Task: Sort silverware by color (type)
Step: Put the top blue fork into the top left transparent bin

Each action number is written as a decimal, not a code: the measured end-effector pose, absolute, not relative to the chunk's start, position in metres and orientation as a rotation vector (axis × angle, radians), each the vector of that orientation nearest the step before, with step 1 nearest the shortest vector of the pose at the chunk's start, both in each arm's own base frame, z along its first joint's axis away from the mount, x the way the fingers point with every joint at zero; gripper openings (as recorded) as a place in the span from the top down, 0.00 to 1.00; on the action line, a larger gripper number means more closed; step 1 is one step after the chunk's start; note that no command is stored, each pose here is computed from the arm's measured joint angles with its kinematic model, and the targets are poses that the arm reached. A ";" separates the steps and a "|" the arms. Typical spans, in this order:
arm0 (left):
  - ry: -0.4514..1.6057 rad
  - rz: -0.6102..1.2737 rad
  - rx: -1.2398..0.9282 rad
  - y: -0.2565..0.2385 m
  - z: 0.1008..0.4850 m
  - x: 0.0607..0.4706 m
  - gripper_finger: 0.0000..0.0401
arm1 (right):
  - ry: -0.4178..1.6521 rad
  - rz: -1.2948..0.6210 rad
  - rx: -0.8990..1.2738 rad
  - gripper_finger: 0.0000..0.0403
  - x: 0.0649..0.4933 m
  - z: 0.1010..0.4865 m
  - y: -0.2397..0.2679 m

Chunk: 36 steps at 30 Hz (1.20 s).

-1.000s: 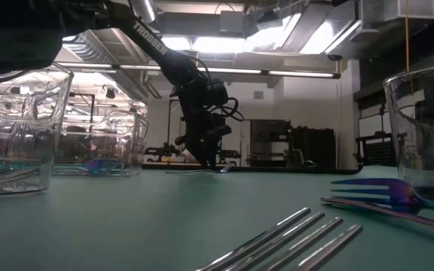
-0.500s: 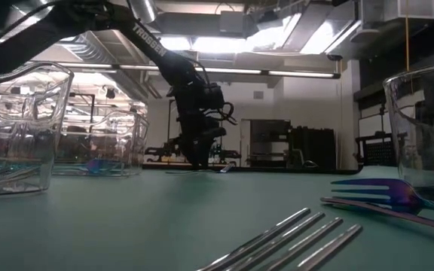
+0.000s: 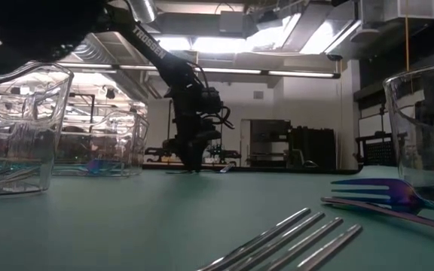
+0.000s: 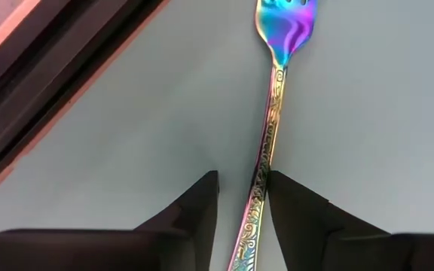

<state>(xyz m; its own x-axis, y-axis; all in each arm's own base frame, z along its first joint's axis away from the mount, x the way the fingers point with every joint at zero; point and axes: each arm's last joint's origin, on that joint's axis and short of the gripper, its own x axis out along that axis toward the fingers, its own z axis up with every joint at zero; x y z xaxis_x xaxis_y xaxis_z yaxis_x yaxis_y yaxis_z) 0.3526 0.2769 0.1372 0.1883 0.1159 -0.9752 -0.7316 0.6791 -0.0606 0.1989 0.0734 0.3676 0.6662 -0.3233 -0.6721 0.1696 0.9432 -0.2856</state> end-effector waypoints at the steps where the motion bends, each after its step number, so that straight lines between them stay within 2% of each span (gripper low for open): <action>1: 1.250 0.649 -0.600 0.277 0.137 0.353 0.73 | 0.796 -0.280 -0.206 0.76 0.199 0.368 0.073; 17: 1.259 0.648 -0.580 0.277 0.135 0.352 0.96 | 0.796 -0.280 -0.206 0.76 0.199 0.368 0.073; 30: 1.268 0.642 -0.588 0.278 0.148 0.358 0.96 | 0.796 -0.280 -0.206 0.76 0.199 0.368 0.073; 36: 1.236 0.628 -0.562 0.277 0.182 0.371 0.96 | 0.795 -0.280 -0.206 0.76 0.199 0.368 0.073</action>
